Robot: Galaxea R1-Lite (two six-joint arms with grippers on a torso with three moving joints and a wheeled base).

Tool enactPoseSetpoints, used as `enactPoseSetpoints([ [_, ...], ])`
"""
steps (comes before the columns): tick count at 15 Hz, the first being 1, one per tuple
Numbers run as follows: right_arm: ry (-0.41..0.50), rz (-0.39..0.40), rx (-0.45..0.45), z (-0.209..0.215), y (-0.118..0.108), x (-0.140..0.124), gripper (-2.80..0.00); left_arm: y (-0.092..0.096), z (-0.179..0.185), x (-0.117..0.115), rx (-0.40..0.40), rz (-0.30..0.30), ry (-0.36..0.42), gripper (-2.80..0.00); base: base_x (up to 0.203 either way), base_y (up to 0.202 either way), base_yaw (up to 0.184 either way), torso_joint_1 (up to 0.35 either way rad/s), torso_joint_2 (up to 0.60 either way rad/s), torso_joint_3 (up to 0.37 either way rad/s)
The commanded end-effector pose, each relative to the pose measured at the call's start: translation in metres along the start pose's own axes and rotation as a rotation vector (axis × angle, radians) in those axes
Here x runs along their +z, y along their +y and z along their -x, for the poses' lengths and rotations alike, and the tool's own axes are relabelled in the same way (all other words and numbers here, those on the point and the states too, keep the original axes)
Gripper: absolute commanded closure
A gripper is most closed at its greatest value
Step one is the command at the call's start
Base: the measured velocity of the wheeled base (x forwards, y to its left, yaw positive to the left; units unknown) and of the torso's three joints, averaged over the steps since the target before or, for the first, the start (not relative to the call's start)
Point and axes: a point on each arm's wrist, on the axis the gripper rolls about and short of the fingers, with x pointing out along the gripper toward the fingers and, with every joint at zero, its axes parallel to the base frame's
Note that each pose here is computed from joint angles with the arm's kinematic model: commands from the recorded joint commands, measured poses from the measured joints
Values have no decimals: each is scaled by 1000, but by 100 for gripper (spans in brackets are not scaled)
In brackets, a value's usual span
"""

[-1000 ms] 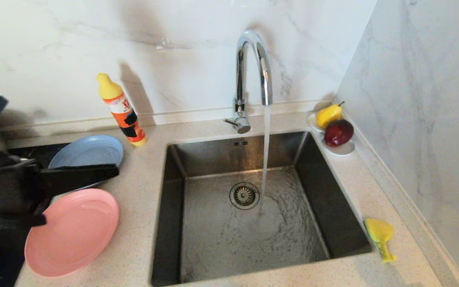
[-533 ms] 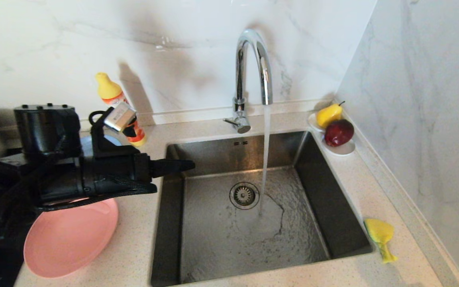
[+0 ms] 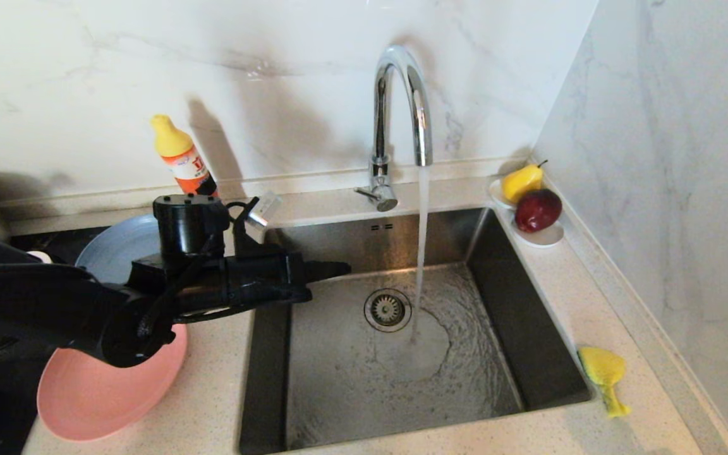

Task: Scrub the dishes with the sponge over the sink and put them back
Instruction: Turn off the faucet

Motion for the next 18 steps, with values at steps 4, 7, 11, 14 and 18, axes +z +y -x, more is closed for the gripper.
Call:
enactPoseSetpoints([
  [4, -1, 0, 1, 0, 0, 0, 0, 23, -30, 12, -27, 65, -110, 0, 0, 0, 0, 0, 0, 0],
  [7, -1, 1, 1, 0, 0, 0, 0, 33, -46, 24, -26, 78, -149, 0, 0, 0, 0, 0, 0, 0],
  [11, -1, 2, 1, 0, 0, 0, 0, 44, -60, 25, -21, 101, -166, 0, 0, 0, 0, 0, 0, 0],
  [14, -1, 0, 1, 0, 0, 0, 0, 49, -67, 32, -11, 120, -202, 0, 0, 0, 0, 0, 0, 0],
  [18, -1, 0, 1, 0, 0, 0, 0, 44, -69, 49, -38, 171, -248, 0, 0, 0, 0, 0, 0, 0],
])
